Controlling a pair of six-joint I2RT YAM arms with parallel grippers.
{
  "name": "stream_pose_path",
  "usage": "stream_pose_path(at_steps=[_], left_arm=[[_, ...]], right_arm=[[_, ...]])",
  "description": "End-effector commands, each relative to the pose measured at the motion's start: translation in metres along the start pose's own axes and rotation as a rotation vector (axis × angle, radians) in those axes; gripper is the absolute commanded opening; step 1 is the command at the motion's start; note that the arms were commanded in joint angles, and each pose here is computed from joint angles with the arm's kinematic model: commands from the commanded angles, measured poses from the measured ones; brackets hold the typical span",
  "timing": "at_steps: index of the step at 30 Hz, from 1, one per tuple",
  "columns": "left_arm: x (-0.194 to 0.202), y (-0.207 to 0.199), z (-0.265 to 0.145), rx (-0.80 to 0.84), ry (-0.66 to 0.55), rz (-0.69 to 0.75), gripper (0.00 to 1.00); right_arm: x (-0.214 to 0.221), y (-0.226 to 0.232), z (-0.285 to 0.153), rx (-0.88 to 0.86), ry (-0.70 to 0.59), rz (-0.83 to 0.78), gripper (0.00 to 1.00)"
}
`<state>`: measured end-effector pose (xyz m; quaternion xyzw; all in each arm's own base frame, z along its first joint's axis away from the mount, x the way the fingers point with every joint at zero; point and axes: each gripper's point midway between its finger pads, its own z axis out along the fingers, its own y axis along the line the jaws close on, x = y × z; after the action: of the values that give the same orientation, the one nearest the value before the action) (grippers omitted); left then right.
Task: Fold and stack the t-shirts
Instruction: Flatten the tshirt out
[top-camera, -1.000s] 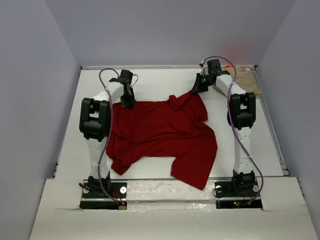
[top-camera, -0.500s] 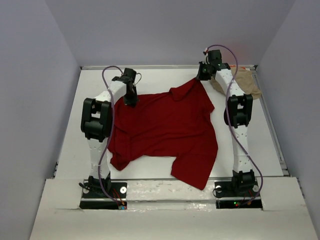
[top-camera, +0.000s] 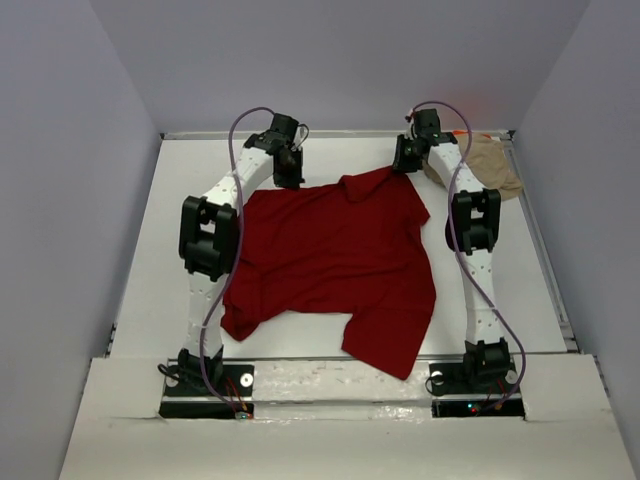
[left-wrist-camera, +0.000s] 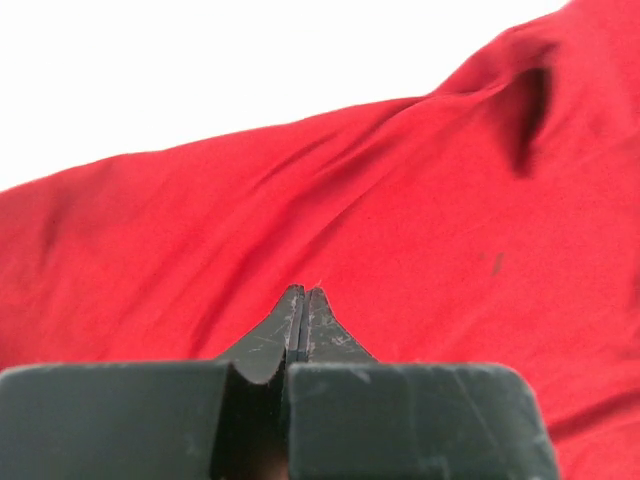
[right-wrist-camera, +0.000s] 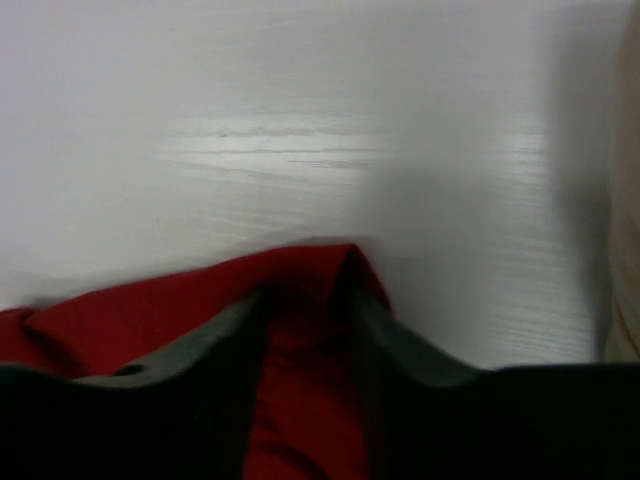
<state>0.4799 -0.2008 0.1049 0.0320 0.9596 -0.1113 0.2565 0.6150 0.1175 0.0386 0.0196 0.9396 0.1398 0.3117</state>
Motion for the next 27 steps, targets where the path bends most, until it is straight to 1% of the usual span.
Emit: stream_pose_path(at_steps=[1, 2, 3, 4, 5, 6, 7, 8, 9, 10, 11, 12, 13, 17, 18, 19, 20, 22, 25, 27], left_arm=[[-0.003, -0.033, 0.011, 0.103, 0.030, 0.067, 0.06], [-0.002, -0.040, 0.013, 0.109, 0.035, 0.082, 0.12], [-0.009, -0.047, 0.013, 0.123, 0.015, 0.100, 0.15], [-0.008, -0.050, 0.021, 0.123, 0.021, 0.111, 0.19], [-0.008, -0.055, 0.022, 0.134, 0.018, 0.126, 0.24], [-0.016, -0.064, 0.020, 0.161, -0.001, 0.142, 0.25], [-0.017, -0.068, 0.022, 0.186, 0.000, 0.145, 0.25], [-0.011, -0.080, 0.028, 0.265, 0.028, 0.145, 0.24], [-0.015, -0.087, 0.030, 0.304, 0.017, 0.143, 0.24], [-0.014, -0.099, 0.033, 0.373, 0.031, 0.143, 0.22], [-0.017, -0.107, 0.033, 0.418, 0.022, 0.149, 0.20], [-0.021, -0.114, 0.032, 0.448, 0.011, 0.154, 0.19], [-0.017, -0.121, 0.034, 0.482, 0.022, 0.159, 0.19], [-0.017, -0.139, 0.029, 0.555, -0.003, 0.191, 0.19], [-0.016, -0.147, 0.028, 0.600, -0.005, 0.191, 0.19], [-0.016, -0.147, 0.030, 0.603, -0.010, 0.185, 0.19], [-0.017, -0.155, 0.027, 0.655, -0.012, 0.190, 0.19], [-0.015, -0.162, 0.028, 0.694, -0.004, 0.184, 0.19], [-0.013, -0.180, 0.021, 0.808, 0.006, 0.194, 0.19], [-0.007, -0.184, 0.021, 0.842, 0.029, 0.176, 0.19]], right_arm=[[-0.023, -0.005, -0.019, 0.038, -0.064, -0.041, 0.59], [-0.026, -0.004, -0.023, 0.037, -0.073, -0.045, 0.61], [-0.027, -0.002, -0.026, 0.033, -0.079, -0.051, 0.63], [-0.030, -0.001, -0.030, 0.031, -0.085, -0.061, 0.65], [-0.039, 0.004, -0.043, 0.023, -0.108, -0.067, 0.65], [-0.042, 0.005, -0.048, 0.021, -0.117, -0.068, 0.65], [-0.045, 0.008, -0.055, 0.013, -0.127, -0.070, 0.65], [-0.037, 0.009, -0.055, 0.007, -0.109, -0.062, 0.65], [-0.046, 0.018, -0.073, -0.021, -0.136, -0.063, 0.65], [-0.036, 0.018, -0.073, -0.030, -0.118, -0.052, 0.65], [-0.036, 0.021, -0.080, -0.037, -0.128, -0.051, 0.65], [-0.049, 0.035, -0.099, -0.056, -0.185, -0.070, 0.65], [-0.037, 0.038, -0.098, -0.056, -0.165, -0.081, 0.65], [-0.036, 0.055, -0.118, -0.077, -0.179, -0.110, 0.65], [-0.034, 0.055, -0.123, -0.079, -0.177, -0.110, 0.65], [-0.030, 0.054, -0.121, -0.077, -0.168, -0.109, 0.65], [-0.032, 0.055, -0.125, -0.080, -0.175, -0.112, 0.65], [-0.027, 0.055, -0.126, -0.084, -0.165, -0.112, 0.65], [-0.024, 0.053, -0.125, -0.076, -0.159, -0.116, 0.65], [-0.021, 0.052, -0.125, -0.073, -0.152, -0.118, 0.65]])
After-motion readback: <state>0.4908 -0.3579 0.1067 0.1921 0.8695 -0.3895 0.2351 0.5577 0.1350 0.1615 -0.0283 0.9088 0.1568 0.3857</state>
